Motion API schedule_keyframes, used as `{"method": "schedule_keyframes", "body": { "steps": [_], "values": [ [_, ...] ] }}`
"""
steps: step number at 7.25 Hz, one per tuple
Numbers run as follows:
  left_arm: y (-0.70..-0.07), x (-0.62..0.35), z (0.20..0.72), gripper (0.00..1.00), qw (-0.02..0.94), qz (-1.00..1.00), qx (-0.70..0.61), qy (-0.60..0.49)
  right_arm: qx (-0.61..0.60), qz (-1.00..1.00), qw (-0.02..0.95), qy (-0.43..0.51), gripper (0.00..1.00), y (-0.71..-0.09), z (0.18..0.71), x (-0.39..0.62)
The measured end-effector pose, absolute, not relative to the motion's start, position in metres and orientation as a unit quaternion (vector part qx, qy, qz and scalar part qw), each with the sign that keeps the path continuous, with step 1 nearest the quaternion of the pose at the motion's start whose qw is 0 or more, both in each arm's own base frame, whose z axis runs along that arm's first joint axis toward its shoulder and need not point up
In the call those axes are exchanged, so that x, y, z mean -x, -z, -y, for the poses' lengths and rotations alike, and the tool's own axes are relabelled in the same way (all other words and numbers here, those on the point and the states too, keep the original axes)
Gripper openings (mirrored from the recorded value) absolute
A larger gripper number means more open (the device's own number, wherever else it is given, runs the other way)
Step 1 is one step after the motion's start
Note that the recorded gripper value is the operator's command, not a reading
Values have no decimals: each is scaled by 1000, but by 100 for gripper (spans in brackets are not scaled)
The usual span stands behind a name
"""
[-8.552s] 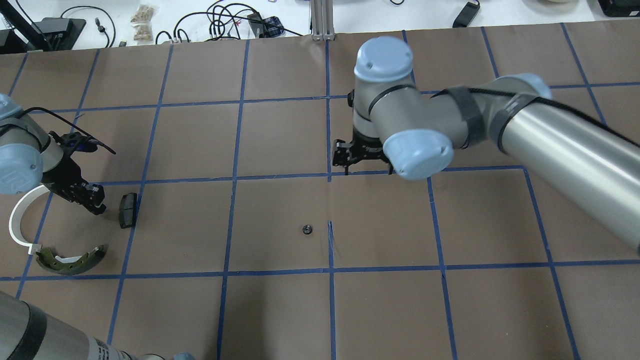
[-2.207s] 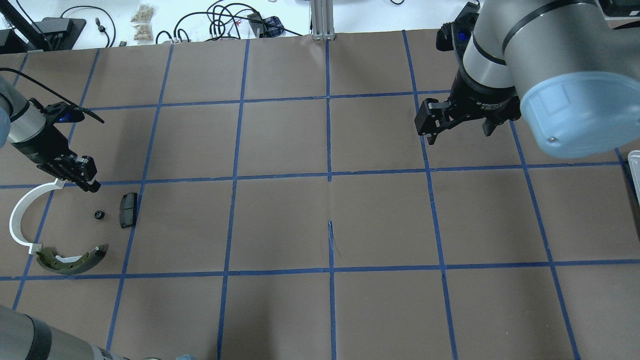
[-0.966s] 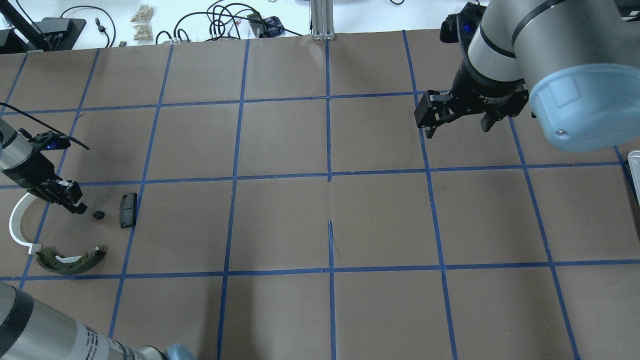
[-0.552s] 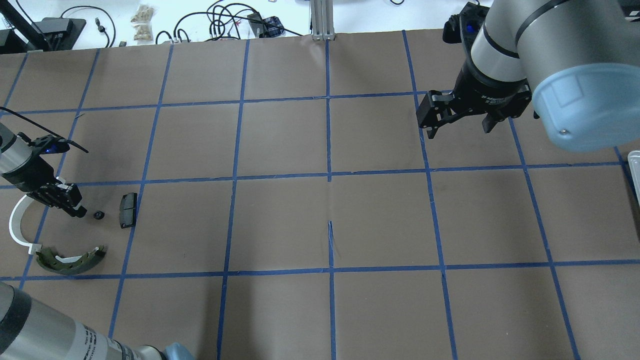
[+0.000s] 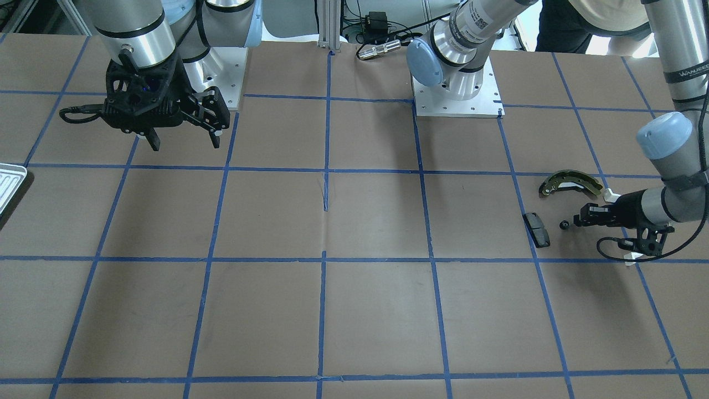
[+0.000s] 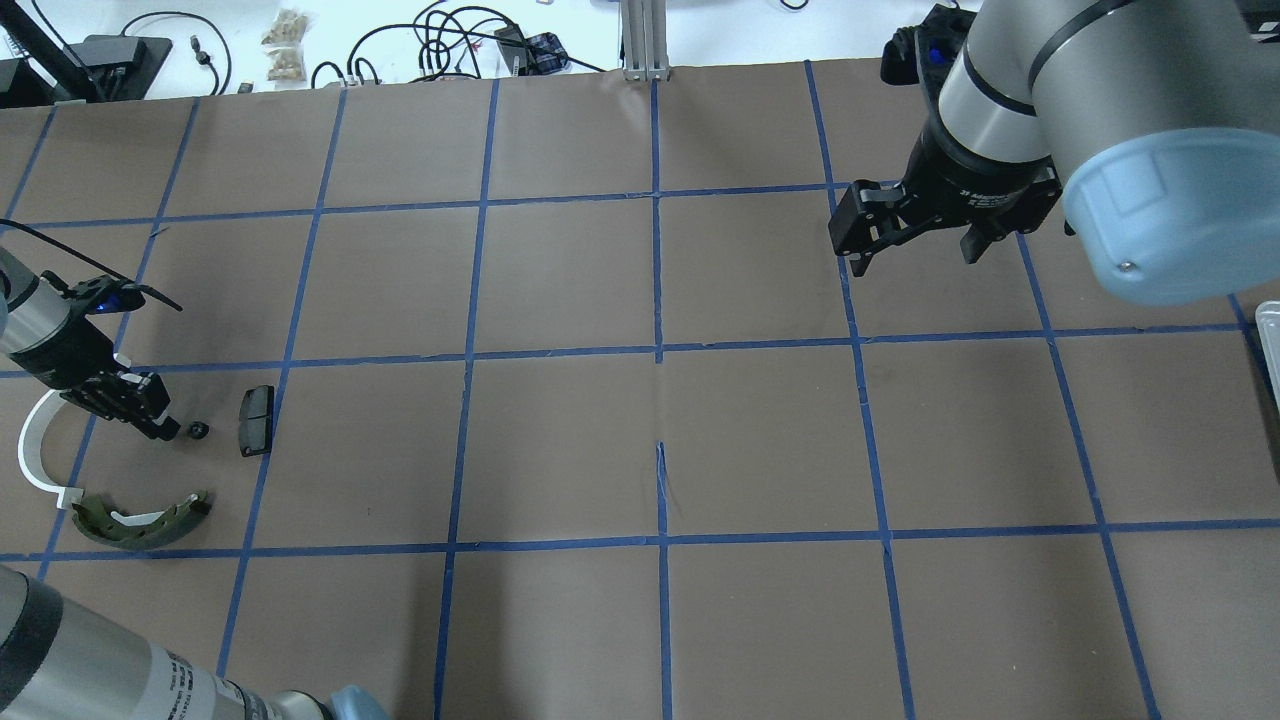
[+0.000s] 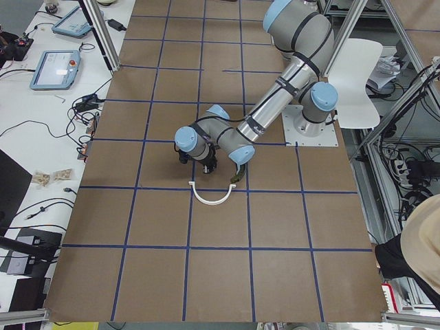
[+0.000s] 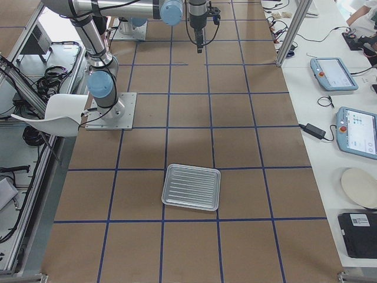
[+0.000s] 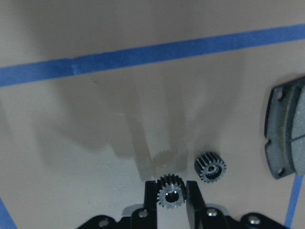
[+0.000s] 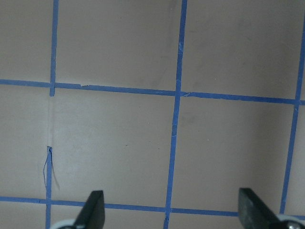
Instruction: Place bearing gear from tray to pile
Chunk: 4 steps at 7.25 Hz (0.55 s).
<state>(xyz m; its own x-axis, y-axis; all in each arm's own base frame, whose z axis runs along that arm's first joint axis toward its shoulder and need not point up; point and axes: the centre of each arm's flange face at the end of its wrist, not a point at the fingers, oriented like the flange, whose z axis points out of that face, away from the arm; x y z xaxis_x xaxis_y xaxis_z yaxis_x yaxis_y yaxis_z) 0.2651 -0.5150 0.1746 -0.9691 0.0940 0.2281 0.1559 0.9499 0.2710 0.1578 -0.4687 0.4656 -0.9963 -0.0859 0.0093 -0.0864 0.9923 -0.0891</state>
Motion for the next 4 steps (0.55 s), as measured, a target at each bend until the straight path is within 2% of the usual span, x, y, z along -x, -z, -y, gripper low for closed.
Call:
{"method": "schedule_keyframes", "body": {
  "steps": [1, 2, 3, 4],
  "values": [
    [-173, -265, 515, 45, 108, 981, 64, 146, -45, 997, 3, -58, 100, -467, 473, -158],
    [-172, -265, 515, 66, 109, 981, 66, 147, -45, 997, 2, -65, 100, -468, 479, -159],
    [-170, -265, 515, 78, 110, 981, 66, 147, -45, 997, 2, -69, 100, -469, 483, -159],
    [-172, -266, 517, 85, 108, 981, 66, 146, -44, 997, 0, -70, 100, -469, 489, -159]
  ]
}}
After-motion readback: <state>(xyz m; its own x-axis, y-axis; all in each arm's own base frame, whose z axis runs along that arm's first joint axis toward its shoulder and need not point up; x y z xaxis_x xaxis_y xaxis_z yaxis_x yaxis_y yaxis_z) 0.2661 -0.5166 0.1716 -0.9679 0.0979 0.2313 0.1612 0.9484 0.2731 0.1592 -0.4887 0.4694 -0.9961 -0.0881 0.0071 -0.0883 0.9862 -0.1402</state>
